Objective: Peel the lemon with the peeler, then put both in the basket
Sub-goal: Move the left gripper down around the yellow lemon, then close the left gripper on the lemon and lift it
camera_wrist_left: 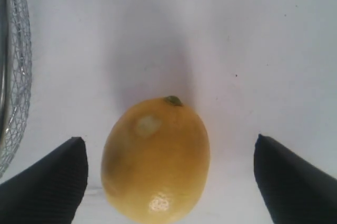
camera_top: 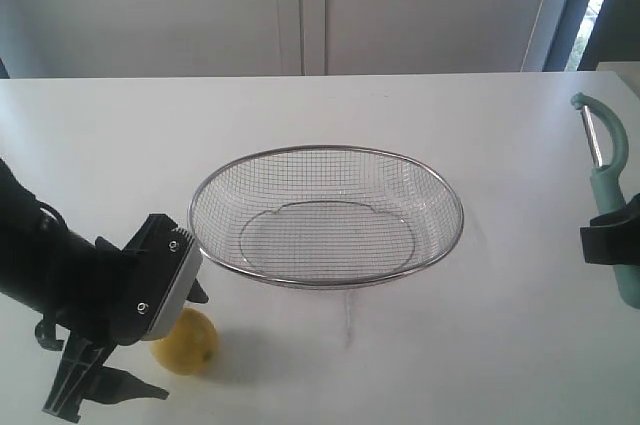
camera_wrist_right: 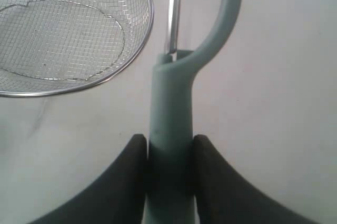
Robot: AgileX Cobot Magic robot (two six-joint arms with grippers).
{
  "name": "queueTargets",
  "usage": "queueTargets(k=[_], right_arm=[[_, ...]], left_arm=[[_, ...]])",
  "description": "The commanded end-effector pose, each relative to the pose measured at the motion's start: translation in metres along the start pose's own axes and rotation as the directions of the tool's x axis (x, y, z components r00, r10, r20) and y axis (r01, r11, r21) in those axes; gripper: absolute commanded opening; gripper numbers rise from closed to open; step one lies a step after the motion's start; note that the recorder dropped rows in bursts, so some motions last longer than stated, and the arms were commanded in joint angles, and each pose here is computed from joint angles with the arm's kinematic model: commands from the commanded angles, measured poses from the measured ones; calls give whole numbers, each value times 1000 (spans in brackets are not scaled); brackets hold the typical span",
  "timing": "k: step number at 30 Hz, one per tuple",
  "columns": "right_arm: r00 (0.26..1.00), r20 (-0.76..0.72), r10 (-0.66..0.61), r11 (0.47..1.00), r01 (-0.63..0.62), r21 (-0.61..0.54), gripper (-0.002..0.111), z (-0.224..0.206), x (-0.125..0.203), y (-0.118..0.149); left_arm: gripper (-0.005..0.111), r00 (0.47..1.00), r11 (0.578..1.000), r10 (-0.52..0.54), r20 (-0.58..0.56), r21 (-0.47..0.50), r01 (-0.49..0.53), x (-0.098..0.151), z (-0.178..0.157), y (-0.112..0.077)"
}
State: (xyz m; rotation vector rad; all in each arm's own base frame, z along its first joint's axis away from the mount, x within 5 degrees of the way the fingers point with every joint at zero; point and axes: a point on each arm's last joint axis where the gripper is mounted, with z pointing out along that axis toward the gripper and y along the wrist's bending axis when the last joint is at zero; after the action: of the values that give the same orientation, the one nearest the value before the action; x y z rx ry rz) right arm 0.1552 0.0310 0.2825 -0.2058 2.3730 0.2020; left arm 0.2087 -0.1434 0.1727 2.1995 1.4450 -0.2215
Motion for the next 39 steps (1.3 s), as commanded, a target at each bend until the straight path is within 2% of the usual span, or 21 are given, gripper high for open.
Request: queueTargets(k=[1, 19, 28, 32, 39], right_arm=[[1000, 22, -12, 1000, 12, 1, 0, -1, -1, 0], [1000, 22, -12, 1000, 12, 1, 0, -1, -1, 0], [1000, 22, -12, 1000, 12, 1, 0, -1, -1, 0], [1000, 22, -12, 1000, 12, 1, 0, -1, -1, 0], [1000, 22, -12, 1000, 12, 1, 0, -1, -1, 0]], left_arm=[[87, 999, 999, 40, 3, 22, -40, 2, 7, -3], [86, 997, 996, 72, -20, 51, -70, 12, 27, -2], [84, 999, 998, 45, -7, 37, -44, 11, 28, -1], [84, 997, 997, 75, -26, 13, -74, 5, 31, 1], [76, 996, 997, 77, -47, -7, -78, 6, 33, 2]])
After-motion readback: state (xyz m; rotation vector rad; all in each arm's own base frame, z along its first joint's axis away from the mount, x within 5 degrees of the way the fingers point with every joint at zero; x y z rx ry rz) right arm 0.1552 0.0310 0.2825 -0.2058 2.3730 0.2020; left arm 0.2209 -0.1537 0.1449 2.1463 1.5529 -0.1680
